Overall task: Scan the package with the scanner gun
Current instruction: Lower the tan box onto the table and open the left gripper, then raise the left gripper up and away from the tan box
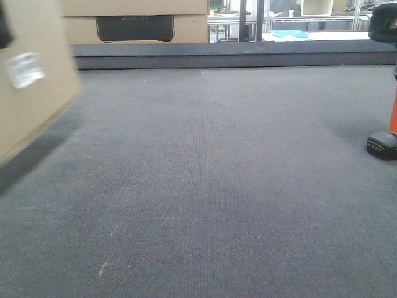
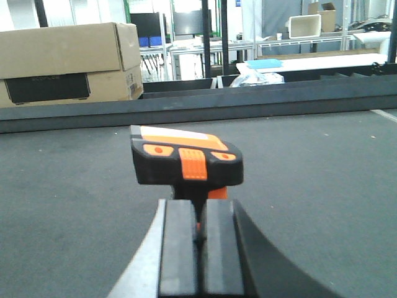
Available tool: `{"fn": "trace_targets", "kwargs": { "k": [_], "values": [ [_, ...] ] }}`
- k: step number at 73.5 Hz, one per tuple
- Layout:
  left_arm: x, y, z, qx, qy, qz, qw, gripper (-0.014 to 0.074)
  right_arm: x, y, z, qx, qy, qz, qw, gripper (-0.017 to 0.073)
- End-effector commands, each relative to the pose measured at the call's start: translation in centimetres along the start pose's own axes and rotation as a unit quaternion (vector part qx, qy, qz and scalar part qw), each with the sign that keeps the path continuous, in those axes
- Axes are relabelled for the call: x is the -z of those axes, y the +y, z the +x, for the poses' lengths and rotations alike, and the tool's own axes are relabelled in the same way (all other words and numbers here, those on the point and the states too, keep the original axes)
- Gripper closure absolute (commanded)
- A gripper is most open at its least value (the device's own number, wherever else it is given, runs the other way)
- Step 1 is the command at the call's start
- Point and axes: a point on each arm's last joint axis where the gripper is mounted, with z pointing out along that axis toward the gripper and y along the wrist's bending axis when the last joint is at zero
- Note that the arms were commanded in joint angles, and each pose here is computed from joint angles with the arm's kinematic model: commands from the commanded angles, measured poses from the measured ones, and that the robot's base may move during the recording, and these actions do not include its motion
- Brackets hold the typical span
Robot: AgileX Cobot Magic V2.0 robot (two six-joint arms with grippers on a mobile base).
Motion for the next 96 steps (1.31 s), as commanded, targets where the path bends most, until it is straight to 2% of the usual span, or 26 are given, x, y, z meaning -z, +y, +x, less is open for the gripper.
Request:
{"fn": "trace_targets", "kwargs": {
  "k": [1,6,12,18,30,39,49,56,65,72,81,96],
  "values": [
    [0.4,1.4,0.5,-0.011,-0.001,-0.018,1.0,0.0704,1.0,0.0,-0.1,0.001,0.011,0.003,1.0,0.0727],
    [0.0,2.5,1.3,-0.007,0.01,-0.026,1.0,0.0704,1.8,0.0,0.0,0.001,0.014,0.004,1.0,0.0727],
    [-0.6,3.8,2.3,0.011,0.011,-0.036,0.999,0.0704,2.6,0.0,0.1,0.001,0.012,0.003,1.0,0.0727],
    [-0.7,4.5,3.1,0.022,0.001,-0.037,0.999,0.0704,3.2,0.0,0.1,0.001,0.004,0.002,1.0,0.0727],
    [-1.3,3.9,3.6,0.022,0.002,-0.007,1.0,0.0704,3.6,0.0,-0.1,0.001,-0.01,0.0,1.0,0.0727],
    [-1.4,3.9,3.5,0.021,-0.005,-0.007,1.0,0.0704,3.6,0.0,-0.1,0.001,-0.008,0.001,1.0,0.0727],
    [-1.4,4.0,3.5,-0.008,-0.005,-0.013,1.0,0.0694,3.6,0.0,-0.1,0.001,-0.008,0.001,1.0,0.0727],
    [-1.4,4.0,3.5,-0.007,-0.005,-0.012,1.0,0.0577,3.6,0.0,-0.1,0.001,-0.008,0.001,1.0,0.0727],
    [-1.4,4.0,3.5,-0.008,-0.005,-0.012,1.0,0.0295,3.6,0.0,-0.1,0.0,-0.008,0.001,1.0,0.0727],
    [-1.4,4.0,3.5,-0.008,-0.005,-0.012,1.0,0.0117,3.6,0.0,-0.1,0.0,-0.008,0.001,1.0,0.0727],
    [-1.1,4.0,3.5,0.0,-0.009,-0.012,1.0,0.0024,3.6,0.0,-0.1,0.0,-0.008,0.001,1.0,0.0727],
    [1.3,4.1,3.9,0.012,-0.044,-0.022,0.999,0.0024,3.6,0.0,-0.1,0.0,-0.008,0.001,1.0,0.0727]
  ]
}}
